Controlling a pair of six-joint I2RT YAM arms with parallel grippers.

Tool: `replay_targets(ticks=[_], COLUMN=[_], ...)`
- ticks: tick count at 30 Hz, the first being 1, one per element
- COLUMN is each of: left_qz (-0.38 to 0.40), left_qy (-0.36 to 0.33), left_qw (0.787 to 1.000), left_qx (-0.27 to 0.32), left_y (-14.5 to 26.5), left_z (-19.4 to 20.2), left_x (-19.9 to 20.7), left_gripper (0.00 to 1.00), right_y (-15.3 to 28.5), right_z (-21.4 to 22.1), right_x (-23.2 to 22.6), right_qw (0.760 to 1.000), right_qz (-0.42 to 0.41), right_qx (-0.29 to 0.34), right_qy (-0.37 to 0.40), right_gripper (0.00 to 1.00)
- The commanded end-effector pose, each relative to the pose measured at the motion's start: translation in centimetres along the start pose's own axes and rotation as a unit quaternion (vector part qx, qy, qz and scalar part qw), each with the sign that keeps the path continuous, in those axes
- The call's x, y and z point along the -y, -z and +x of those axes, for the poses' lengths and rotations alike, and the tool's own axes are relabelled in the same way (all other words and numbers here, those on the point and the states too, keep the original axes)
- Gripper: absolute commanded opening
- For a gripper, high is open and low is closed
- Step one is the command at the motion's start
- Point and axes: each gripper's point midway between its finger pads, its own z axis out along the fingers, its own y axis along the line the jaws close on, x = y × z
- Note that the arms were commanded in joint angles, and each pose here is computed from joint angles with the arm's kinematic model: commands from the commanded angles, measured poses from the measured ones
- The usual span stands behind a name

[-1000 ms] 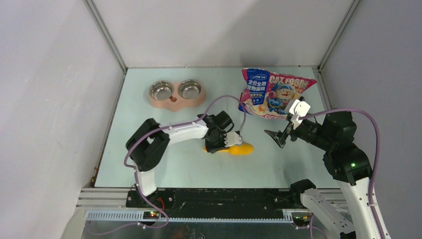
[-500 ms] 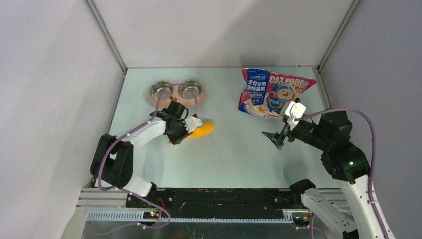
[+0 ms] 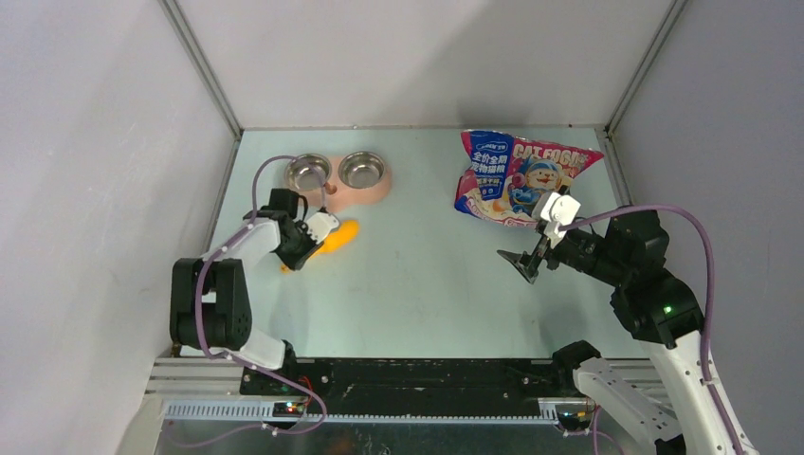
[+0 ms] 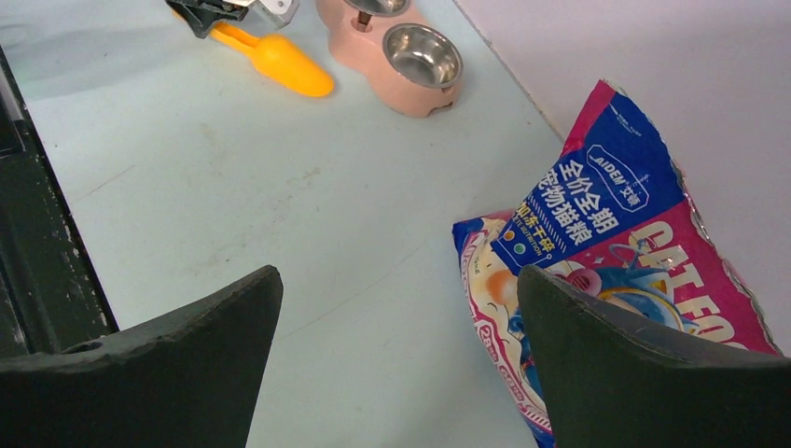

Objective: Serve the pet food
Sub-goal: Move the spatula to the center of the board.

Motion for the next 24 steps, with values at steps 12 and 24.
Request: replay_targets(ticks=[12, 24], left_qz=[-0.04, -0.042], left_qy=[-0.007, 0.004], left_qw=[0.999, 0.999], left_qx=[-0.012, -0.011], left_y=[-0.4, -0.3], left_z=[1.1, 1.6], left_x=[-4.8, -5.6], left_gripper=[0.0, 0.27], right_y=[-0.2, -0.2], right_z=[-0.5, -0.5], right_x=[0.3, 0.2], right_qw=[1.0, 1.0], right_qz=[0.006, 0.006], right_qx=[0.011, 0.011], right_qy=[0.017, 0.016], right_gripper=[0.99, 0.99])
